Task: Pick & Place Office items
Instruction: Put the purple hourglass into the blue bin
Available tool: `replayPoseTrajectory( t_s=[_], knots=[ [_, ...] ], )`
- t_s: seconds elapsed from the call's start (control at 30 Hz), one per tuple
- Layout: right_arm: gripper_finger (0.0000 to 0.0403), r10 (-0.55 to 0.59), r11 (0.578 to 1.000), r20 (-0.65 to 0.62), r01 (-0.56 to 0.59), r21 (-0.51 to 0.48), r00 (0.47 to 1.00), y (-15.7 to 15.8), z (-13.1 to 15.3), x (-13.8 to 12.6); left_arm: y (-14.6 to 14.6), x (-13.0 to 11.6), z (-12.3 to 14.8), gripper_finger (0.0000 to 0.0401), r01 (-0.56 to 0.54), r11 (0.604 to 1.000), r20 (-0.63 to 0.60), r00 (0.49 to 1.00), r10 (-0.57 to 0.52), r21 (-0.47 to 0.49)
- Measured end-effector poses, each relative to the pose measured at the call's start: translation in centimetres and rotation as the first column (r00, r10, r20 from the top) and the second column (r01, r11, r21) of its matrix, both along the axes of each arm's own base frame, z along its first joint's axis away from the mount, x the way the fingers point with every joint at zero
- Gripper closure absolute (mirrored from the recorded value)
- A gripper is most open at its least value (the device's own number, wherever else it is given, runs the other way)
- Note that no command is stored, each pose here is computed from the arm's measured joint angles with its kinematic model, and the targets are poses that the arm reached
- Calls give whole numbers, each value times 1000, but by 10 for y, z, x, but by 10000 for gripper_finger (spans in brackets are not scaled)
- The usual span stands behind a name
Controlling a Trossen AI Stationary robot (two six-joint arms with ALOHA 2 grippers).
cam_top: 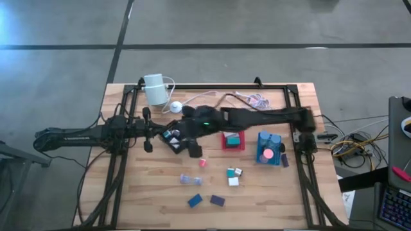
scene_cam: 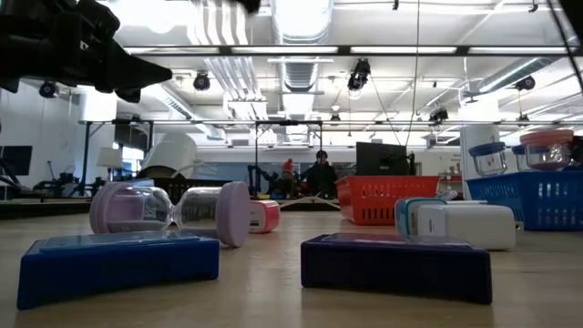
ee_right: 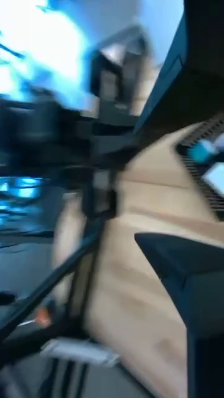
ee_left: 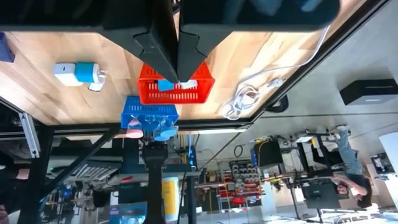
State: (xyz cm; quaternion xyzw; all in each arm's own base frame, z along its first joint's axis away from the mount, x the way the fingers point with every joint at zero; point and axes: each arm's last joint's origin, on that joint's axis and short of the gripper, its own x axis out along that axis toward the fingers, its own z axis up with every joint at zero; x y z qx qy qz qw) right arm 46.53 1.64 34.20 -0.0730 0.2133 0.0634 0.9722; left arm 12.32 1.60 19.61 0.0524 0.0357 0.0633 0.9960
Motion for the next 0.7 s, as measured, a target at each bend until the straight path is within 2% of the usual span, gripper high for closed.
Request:
replayPoseTrajectory(
  t_s=[0.17, 0.3, 0.5, 0.7],
  knots=[
    [232, 69, 998, 259, -66, -20, 963, 24, 46, -60, 0, 0, 0, 394, 0, 1000, -1, 1000, 0, 0],
    [302, 66, 996, 408, -82, 23, 911, 31, 61, -120, 0, 0, 0, 394, -1, 1000, 0, 1000, 1, -1],
    [387, 9, 990, 525, -80, 113, 851, 27, 42, -202, 0, 0, 0, 394, -1, 1000, 0, 1000, 1, -4],
    [390, -56, 983, 571, -56, 176, 819, 17, -6, -264, 0, 0, 0, 394, -1, 1000, -1, 1000, 1, 4]
  ],
)
